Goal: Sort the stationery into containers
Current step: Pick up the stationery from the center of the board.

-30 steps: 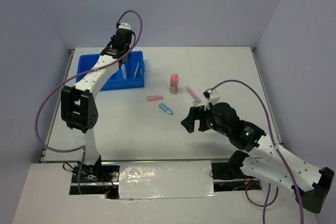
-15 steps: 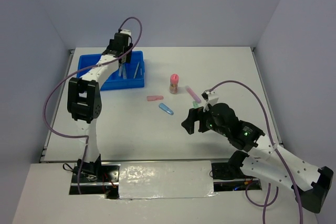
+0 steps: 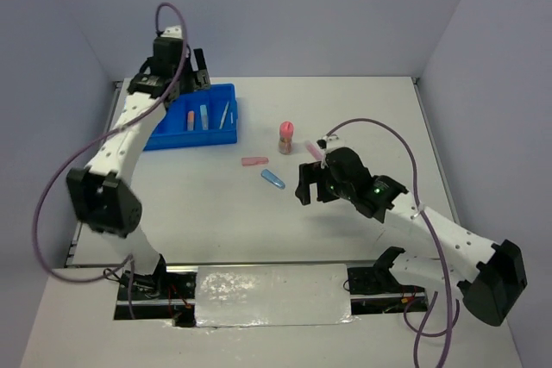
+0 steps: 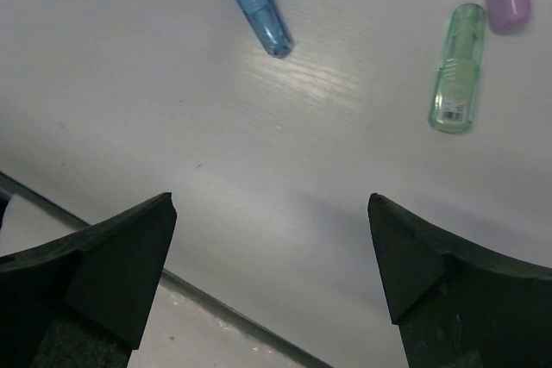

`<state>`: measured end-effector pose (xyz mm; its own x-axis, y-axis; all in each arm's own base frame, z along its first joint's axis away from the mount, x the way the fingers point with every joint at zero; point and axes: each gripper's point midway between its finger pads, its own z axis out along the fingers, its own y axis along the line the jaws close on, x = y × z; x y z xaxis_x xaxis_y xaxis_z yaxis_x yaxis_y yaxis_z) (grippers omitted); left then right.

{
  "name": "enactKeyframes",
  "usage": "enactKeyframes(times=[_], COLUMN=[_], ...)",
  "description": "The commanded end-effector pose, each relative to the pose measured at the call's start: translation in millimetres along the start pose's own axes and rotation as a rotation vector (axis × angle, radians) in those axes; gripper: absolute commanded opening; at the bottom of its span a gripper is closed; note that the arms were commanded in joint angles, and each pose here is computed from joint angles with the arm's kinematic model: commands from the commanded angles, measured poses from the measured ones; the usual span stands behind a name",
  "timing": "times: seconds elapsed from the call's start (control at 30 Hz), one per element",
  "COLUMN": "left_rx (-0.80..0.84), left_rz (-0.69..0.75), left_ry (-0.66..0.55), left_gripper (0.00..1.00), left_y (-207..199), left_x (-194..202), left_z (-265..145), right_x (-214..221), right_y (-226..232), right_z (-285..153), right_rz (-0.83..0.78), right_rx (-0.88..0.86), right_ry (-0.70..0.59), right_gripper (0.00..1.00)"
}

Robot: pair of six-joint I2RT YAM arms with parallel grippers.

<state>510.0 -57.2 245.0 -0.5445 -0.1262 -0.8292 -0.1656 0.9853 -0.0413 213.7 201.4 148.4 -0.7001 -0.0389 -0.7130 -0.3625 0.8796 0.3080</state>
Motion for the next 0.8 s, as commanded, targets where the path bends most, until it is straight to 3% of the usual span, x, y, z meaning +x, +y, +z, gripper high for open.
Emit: enactKeyframes(times=[0.0, 0.03, 0.07, 0.1, 0.17, 0.3, 0.4, 0.57, 0.6, 0.77], left_rx=[0.189, 0.234, 0.228, 0.254, 0.27, 0.275, 0.291, 0.34, 0.346, 0.357], left_rz=[-0.221, -0.234, -0.22, -0.224, -0.175, -0.061, -0.001, -0.01, -0.01, -0.007], left_ry=[-0.03, -0.033, 0.029, -0.019, -0.003, 0.031, 0.068, 0.089, 0.091, 0.095], left_gripper=[0.99, 0.99, 0.99, 0.99, 0.99, 0.99, 0.99, 0.99, 0.99, 0.99], left_y=[-14, -22, -20, -16, -9, 6, 12, 7, 6, 5], left_x=[-12, -5, 31, 28, 58, 94, 125, 148, 146, 151], left_z=[-105, -118, -117, -143, -159, -174, -174, -170, -170, -170], right_x=[-28, -29, -32, -40, -50, -60, -70, -85, -72, -65], right_y=[-6, -13, -16, -16, -33, -71, -94, -112, -125, -155], right_z=[4, 10, 13, 15, 29, 59, 76, 105, 117, 152], right_rz=[-0.013, -0.034, -0.04, -0.052, -0.083, -0.087, -0.049, -0.14, -0.128, -0.119], right_rx=[0.047, 0.077, 0.095, 0.103, 0.153, 0.21, 0.139, 0.155, 0.192, 0.302], right_ry=[-0.039, -0.024, -0.017, -0.024, -0.013, 0.024, 0.029, 0.097, 0.164, 0.253], right_gripper=[1.0, 1.0, 1.0, 1.0, 1.0, 0.97, 0.92, 0.82, 0.8, 0.75])
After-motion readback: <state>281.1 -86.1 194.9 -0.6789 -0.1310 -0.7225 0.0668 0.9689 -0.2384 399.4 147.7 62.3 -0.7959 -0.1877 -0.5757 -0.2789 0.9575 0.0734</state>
